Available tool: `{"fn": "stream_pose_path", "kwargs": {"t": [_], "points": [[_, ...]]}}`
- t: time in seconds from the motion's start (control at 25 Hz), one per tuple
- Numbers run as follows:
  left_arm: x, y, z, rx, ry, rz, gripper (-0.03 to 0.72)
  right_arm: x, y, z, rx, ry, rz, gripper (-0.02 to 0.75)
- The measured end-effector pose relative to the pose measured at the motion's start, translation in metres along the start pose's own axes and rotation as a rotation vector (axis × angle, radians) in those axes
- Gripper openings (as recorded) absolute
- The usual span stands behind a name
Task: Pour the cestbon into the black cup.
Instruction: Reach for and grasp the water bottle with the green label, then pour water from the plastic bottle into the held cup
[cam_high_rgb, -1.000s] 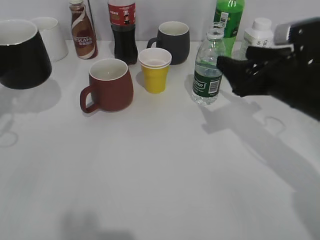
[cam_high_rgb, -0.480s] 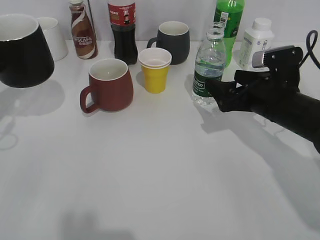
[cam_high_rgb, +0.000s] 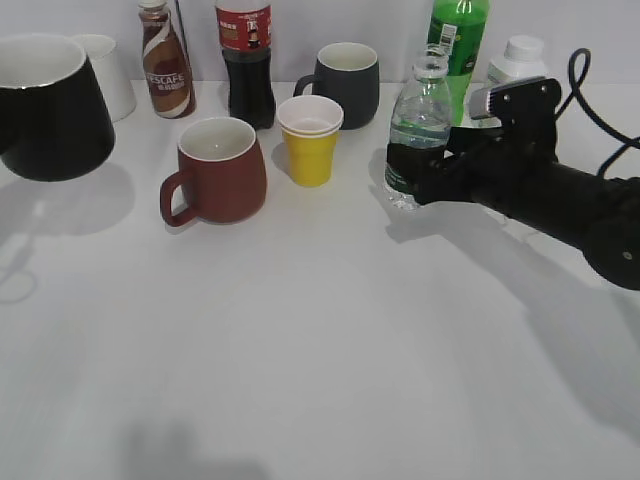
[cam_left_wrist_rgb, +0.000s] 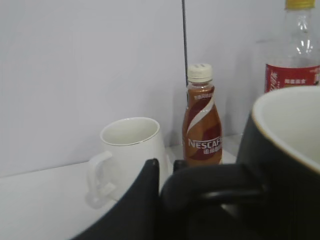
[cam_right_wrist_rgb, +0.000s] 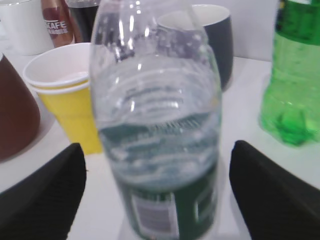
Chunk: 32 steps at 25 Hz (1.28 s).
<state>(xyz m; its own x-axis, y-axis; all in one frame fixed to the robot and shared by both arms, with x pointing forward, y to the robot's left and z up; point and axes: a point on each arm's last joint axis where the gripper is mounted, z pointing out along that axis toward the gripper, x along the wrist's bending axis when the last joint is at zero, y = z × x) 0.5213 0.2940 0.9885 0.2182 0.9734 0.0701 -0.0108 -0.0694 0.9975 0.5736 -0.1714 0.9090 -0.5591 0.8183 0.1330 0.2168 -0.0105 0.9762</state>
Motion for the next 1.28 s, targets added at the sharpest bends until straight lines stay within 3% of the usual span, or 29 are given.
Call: {"fn": "stream_pose_path", "kwargs": {"t": [0.2,0.28,0.36,0.6,0.76,0.92,1.08,1.28], "points": [[-0.005,-0.001,0.0,0.006,-0.05,0.034,0.048,-0.002,-0.004,0.023,0.01,0.026,0.013,0.663],[-0.006,-0.001,0.0,0.008,-0.064,0.038,0.048,0.001,-0.005,0.03,0.016,0.04,0.01,0.586],[-0.007,-0.001,0.0,0.011,-0.073,0.028,0.047,0.003,-0.005,0.032,0.019,0.06,-0.003,0.459],[-0.02,-0.003,-0.001,0.035,-0.197,0.018,0.047,0.013,0.0,0.029,0.051,0.147,-0.088,0.451],[-0.048,-0.001,-0.002,0.07,-0.316,0.03,0.047,0.023,0.035,0.016,0.076,0.147,-0.223,0.451],[-0.089,0.0,-0.004,0.105,-0.443,0.045,0.047,0.043,0.077,0.0,0.074,0.116,-0.487,0.451],[-0.123,0.003,-0.009,0.109,-0.535,0.02,0.047,0.069,0.098,-0.009,0.039,0.151,-0.731,0.451],[-0.148,0.001,-0.016,0.148,-0.593,0.012,0.047,0.093,0.108,-0.011,-0.008,0.201,-1.006,0.451]]}}
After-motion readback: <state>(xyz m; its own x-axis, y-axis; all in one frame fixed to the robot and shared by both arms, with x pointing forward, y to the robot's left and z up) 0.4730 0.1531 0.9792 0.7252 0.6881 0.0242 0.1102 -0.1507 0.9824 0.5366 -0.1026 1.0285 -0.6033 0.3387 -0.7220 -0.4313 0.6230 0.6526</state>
